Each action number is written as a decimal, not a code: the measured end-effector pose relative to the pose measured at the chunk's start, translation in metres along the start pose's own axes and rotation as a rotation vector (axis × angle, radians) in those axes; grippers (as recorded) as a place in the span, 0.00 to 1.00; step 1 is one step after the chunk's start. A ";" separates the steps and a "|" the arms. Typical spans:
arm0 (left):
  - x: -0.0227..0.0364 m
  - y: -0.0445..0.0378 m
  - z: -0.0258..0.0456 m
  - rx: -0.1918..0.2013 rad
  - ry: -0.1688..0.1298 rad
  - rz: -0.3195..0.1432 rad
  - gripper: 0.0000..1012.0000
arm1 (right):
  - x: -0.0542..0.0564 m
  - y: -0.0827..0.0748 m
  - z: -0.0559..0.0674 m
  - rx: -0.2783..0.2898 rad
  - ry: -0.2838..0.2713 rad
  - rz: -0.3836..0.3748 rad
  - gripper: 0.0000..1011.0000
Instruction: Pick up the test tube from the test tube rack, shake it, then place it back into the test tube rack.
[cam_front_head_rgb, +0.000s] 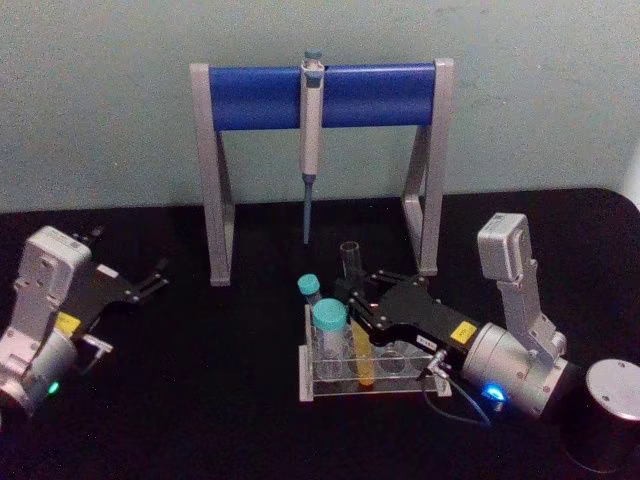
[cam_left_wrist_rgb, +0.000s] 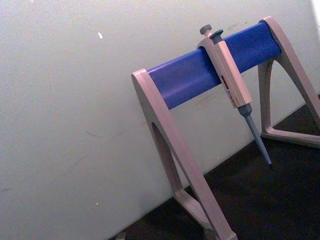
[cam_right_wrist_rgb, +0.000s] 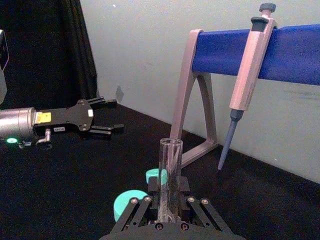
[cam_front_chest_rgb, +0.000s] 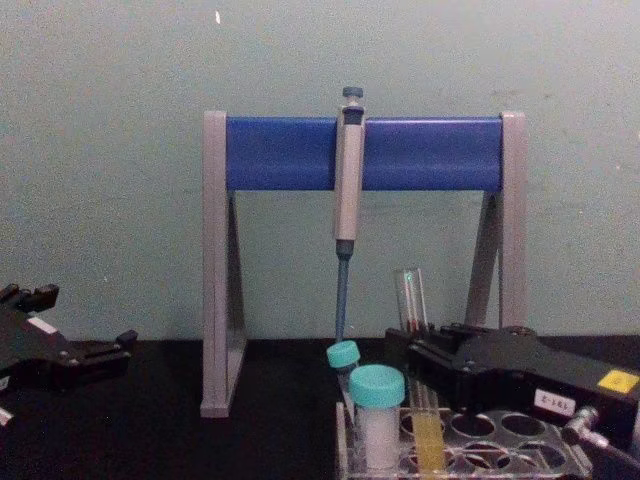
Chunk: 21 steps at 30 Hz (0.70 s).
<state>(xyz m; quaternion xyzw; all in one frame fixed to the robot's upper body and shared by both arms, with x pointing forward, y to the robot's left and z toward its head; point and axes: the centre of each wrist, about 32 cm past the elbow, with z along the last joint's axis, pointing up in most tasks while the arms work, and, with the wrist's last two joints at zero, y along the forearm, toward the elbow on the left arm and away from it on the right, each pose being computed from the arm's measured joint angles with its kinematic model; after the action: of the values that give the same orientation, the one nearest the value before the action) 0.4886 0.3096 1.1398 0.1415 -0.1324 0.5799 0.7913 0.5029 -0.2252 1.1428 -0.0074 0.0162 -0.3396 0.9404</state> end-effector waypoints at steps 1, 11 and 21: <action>0.0000 0.0000 0.0000 0.000 0.000 0.000 0.99 | 0.000 0.000 0.000 0.004 -0.002 0.000 0.23; 0.0000 0.0000 0.0000 0.000 0.000 0.000 0.99 | -0.002 -0.003 -0.003 0.076 -0.011 0.002 0.23; 0.0000 0.0000 0.0000 0.000 0.000 0.000 0.99 | -0.006 -0.007 -0.007 0.115 0.013 -0.003 0.23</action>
<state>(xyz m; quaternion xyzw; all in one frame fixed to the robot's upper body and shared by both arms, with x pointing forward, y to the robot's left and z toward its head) 0.4886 0.3097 1.1398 0.1415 -0.1325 0.5799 0.7913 0.4931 -0.2269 1.1359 0.0489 0.0028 -0.3416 0.9386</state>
